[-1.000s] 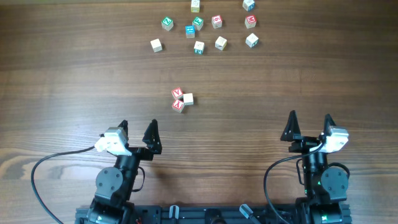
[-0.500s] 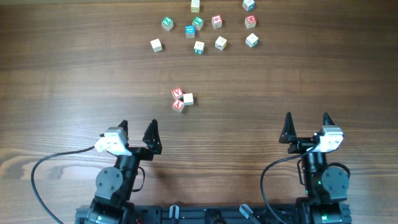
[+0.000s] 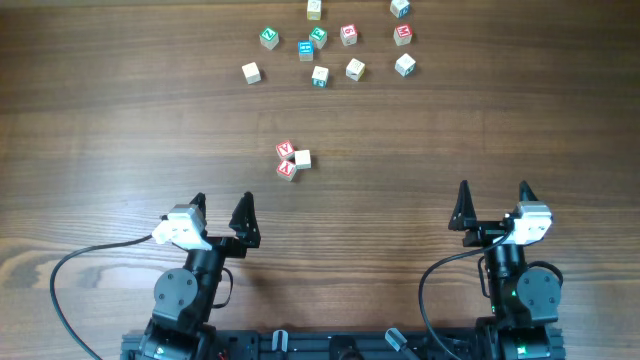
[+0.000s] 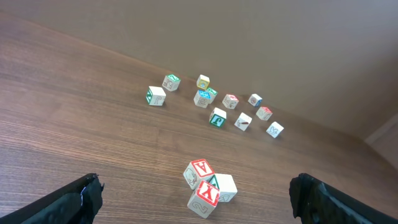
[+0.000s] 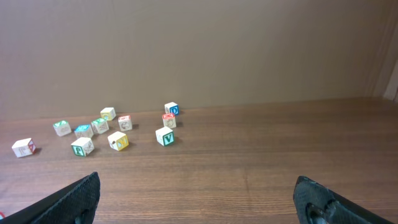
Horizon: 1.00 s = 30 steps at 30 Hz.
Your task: Form a circle
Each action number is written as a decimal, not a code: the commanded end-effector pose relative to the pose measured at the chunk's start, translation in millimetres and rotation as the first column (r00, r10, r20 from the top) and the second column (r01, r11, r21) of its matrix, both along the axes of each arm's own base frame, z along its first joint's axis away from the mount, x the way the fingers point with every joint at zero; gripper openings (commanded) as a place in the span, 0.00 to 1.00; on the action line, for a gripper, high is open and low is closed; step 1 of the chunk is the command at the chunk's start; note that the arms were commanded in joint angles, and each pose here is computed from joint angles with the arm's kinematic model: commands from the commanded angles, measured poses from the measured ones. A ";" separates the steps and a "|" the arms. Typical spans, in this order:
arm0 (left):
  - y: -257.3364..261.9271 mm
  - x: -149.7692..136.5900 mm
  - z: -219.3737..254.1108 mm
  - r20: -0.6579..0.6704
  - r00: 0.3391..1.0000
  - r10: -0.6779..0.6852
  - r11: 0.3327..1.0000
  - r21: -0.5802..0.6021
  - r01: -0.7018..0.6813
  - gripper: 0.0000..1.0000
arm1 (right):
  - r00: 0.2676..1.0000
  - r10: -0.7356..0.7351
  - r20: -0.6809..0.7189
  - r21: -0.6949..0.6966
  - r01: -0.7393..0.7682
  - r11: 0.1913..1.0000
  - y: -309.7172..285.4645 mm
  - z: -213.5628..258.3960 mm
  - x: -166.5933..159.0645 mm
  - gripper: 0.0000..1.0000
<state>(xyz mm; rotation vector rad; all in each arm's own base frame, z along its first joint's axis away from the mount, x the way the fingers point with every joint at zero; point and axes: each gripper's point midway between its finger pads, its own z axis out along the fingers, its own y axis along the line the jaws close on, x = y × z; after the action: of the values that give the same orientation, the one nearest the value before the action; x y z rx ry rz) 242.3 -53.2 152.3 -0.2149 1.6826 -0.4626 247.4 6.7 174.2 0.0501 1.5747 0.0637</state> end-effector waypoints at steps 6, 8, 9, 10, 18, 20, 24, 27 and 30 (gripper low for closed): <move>-2.5 -1.0 -0.5 0.010 1.000 -0.016 1.000 0.017 0.016 1.00 | 1.000 0.011 0.016 -0.019 -0.011 1.000 1.5 3.4 -0.8 1.00; -2.5 -1.0 -0.6 0.010 1.000 -0.016 1.000 0.017 0.016 1.00 | 1.000 0.011 0.016 -0.019 -0.011 1.000 1.5 3.4 -0.8 1.00; -2.5 -1.0 -0.5 0.010 1.000 -0.016 1.000 0.017 0.016 1.00 | 1.000 0.011 0.016 -0.019 -0.011 1.000 1.5 3.4 -0.8 1.00; -2.5 -1.0 -0.6 0.010 1.000 -0.016 1.000 0.017 0.016 1.00 | 1.000 0.011 0.016 -0.019 -0.011 1.000 1.5 3.4 -0.8 1.00; -2.5 -1.0 -0.6 0.010 1.000 -0.016 1.000 0.017 0.016 1.00 | 1.000 0.011 0.016 -0.019 -0.011 1.000 1.5 3.4 -0.8 1.00; -2.5 -1.0 -0.6 0.010 1.000 -0.016 1.000 0.017 0.016 1.00 | 1.000 0.011 0.016 -0.019 -0.011 1.000 1.5 3.4 -0.8 1.00; 15.1 2.3 0.4 0.014 0.998 0.056 0.998 0.015 -0.056 1.00 | 1.000 0.011 0.016 -0.019 -0.011 1.000 1.5 3.4 -0.8 1.00; 45.4 5.1 0.6 0.015 0.984 0.178 0.984 0.015 -0.178 1.00 | 1.000 0.011 0.016 -0.019 -0.011 1.000 1.5 3.4 -0.8 1.00; 62.6 4.2 5.0 0.034 0.969 0.245 0.969 0.010 -0.246 1.00 | 1.000 0.011 0.016 -0.019 -0.011 1.000 1.5 3.4 -0.8 1.00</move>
<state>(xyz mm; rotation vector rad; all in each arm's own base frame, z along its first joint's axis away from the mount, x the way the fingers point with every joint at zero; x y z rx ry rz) 247.7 -3.6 153.6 -0.3773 1.6359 -0.3145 247.4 6.7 174.2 0.0444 1.5748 0.0580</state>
